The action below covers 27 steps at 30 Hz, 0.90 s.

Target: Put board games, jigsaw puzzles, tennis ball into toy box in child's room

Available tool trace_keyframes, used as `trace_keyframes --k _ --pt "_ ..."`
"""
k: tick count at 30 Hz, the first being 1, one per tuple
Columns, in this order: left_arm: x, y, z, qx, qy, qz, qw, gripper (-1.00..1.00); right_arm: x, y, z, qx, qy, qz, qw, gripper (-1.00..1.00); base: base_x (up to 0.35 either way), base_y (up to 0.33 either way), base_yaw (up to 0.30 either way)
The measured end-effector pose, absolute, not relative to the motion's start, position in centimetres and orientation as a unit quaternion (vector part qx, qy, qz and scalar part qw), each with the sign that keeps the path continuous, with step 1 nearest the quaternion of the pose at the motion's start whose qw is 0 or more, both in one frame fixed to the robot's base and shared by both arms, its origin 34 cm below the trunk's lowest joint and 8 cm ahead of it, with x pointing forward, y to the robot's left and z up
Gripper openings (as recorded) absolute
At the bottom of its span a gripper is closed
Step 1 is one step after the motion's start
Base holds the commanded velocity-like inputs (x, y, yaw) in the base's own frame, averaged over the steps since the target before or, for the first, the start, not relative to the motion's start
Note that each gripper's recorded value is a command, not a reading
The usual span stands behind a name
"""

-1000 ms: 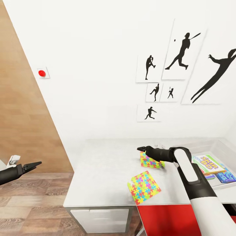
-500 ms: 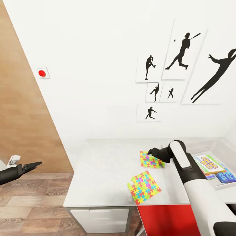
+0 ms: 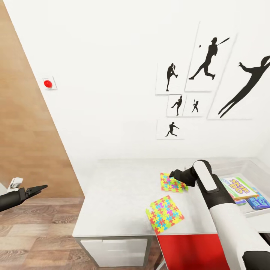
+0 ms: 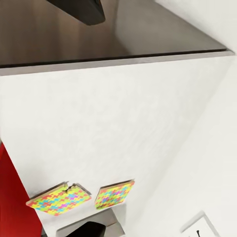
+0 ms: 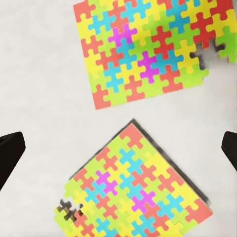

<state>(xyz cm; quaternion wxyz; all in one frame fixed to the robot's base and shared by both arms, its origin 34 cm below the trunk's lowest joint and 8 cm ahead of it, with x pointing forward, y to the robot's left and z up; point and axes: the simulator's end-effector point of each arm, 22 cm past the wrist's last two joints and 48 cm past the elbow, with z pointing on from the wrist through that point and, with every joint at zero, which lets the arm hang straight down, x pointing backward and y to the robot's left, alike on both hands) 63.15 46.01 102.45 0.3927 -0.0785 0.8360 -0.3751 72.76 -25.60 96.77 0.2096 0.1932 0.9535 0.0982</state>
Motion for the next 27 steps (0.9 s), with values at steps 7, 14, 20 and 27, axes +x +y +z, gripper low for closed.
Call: trace_keyframes --k 7,14,20,27 --pt "63.1 46.2 102.5 -0.079 0.836 -0.374 0.393 1.0 72.8 -25.6 96.6 0.193 0.954 0.098 0.208 1.0 0.0 0.0 0.0" --pt "63.1 46.3 102.0 -0.081 0.838 -0.373 0.389 1.0 73.7 -25.6 97.1 0.194 0.953 0.097 0.212 1.0 0.0 0.0 0.0" --pt "63.2 46.3 101.5 -0.083 0.84 -0.372 0.385 1.0 73.6 -25.7 96.2 0.195 0.955 0.095 0.202 1.0 0.0 0.0 0.0" --pt "63.2 46.4 100.9 -0.085 0.843 -0.371 0.381 1.0 72.9 -25.9 94.1 0.2 0.96 0.089 0.174 1.0 0.0 0.017 0.0"
